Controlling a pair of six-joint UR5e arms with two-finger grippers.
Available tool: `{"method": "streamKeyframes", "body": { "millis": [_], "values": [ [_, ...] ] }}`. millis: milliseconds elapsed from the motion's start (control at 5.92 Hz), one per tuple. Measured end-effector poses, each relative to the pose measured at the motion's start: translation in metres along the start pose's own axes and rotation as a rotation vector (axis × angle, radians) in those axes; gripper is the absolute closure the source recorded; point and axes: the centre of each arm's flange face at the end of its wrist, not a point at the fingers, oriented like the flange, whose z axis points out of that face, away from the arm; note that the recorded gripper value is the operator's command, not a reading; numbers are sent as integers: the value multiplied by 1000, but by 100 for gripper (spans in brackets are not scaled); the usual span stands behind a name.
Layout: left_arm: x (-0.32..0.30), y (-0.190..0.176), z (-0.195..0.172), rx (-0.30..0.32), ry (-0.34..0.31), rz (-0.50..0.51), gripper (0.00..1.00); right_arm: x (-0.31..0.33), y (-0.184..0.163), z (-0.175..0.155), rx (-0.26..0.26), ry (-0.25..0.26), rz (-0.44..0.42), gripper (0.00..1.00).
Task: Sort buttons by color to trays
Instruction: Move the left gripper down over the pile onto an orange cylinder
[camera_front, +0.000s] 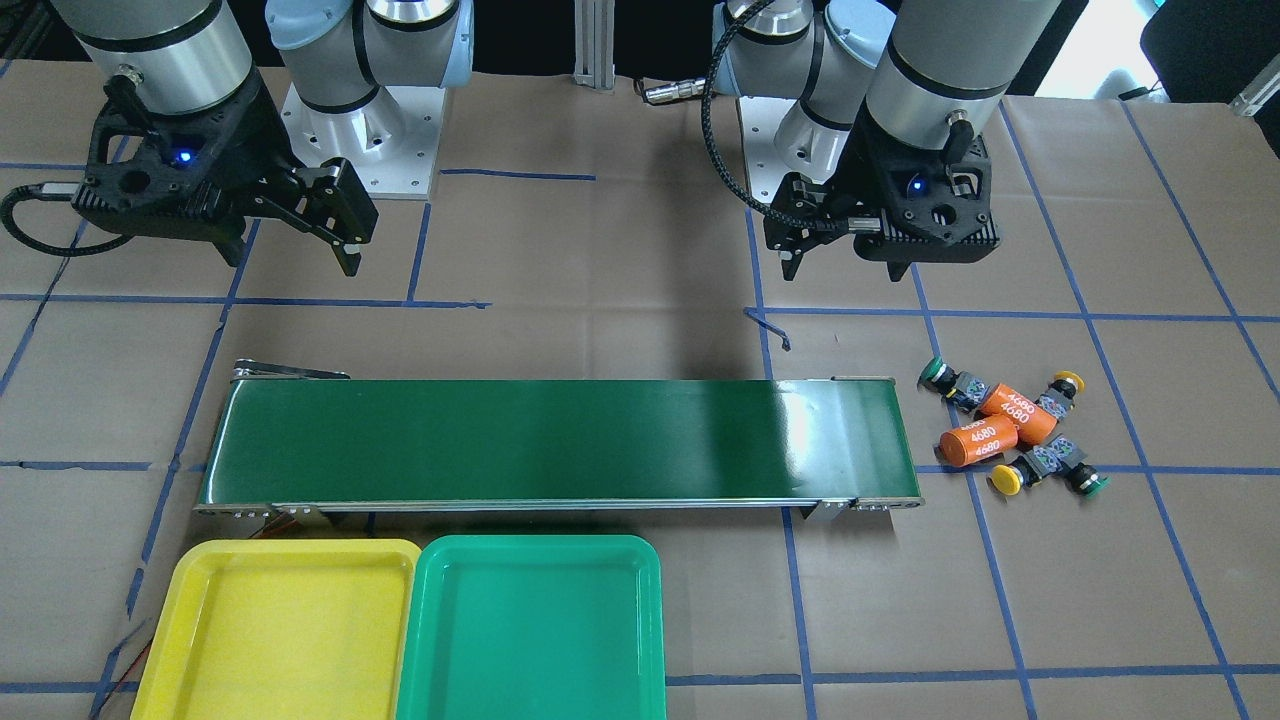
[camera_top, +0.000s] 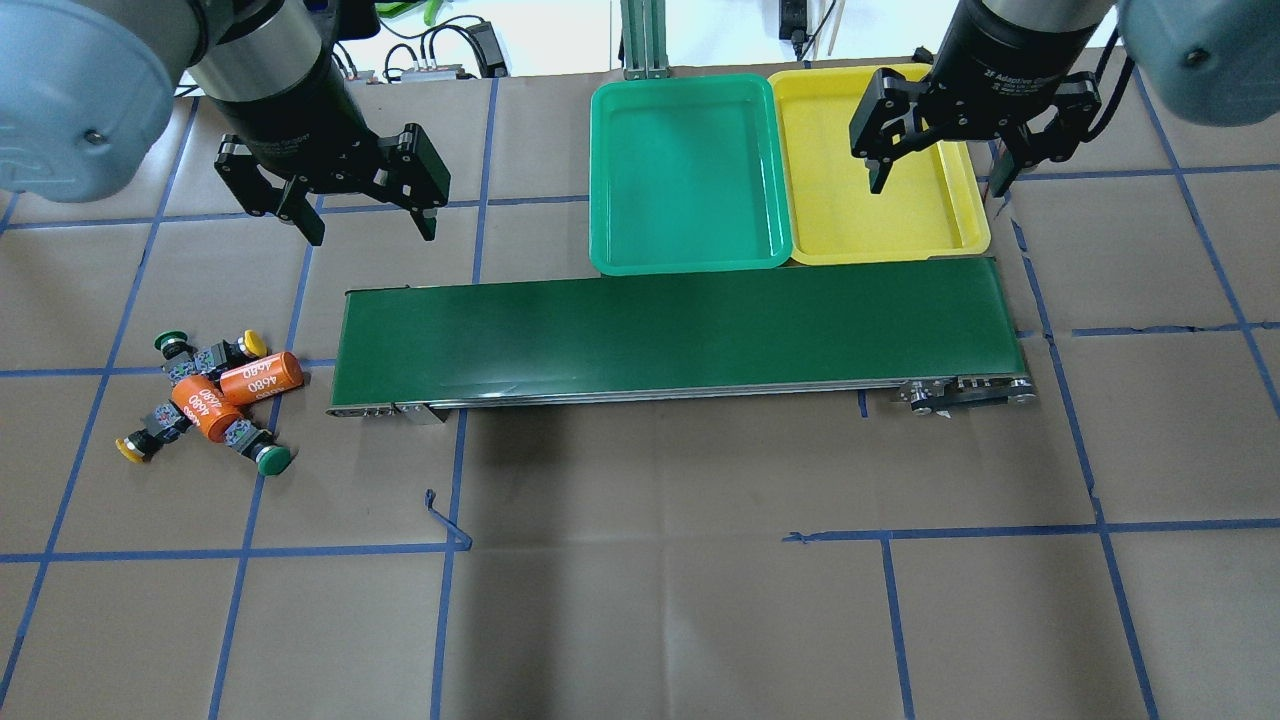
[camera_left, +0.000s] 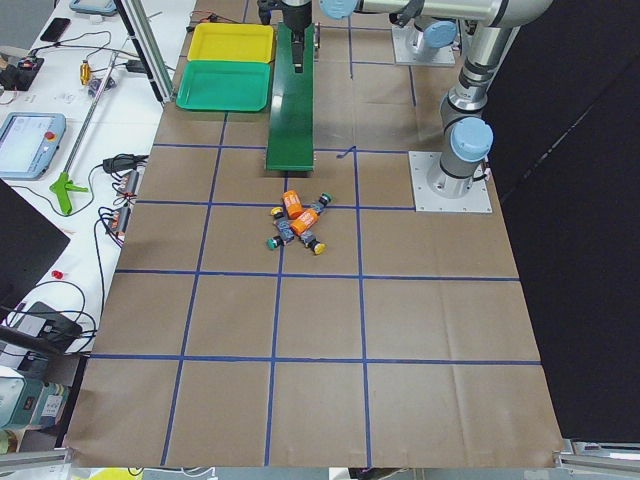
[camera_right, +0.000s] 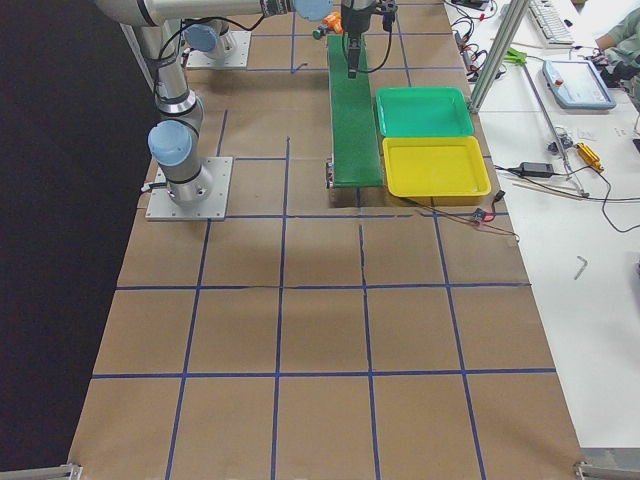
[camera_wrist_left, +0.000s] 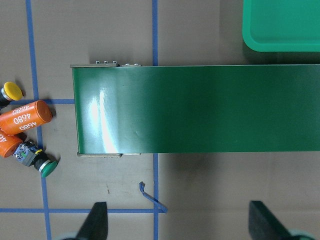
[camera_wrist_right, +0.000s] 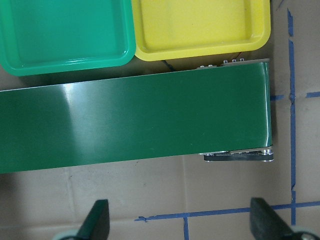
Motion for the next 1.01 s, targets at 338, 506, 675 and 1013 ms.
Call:
{"method": "streamKeyframes", "body": {
  "millis": [338,506,675,1013],
  "values": [
    [-7,0,0,-10,-9,-7,1,0,0,-1,2,0,-1,0],
    [-24,-4,2,-19,-9,-13,2,0,0,-1,1,0,-1,0],
    [-51,-12,12,-40,-5,32,2,0,0,0,1,0,0,0],
    [-116,-36,47,-93,19,237,2,0,0,-1,2,0,0,0]
  ]
}}
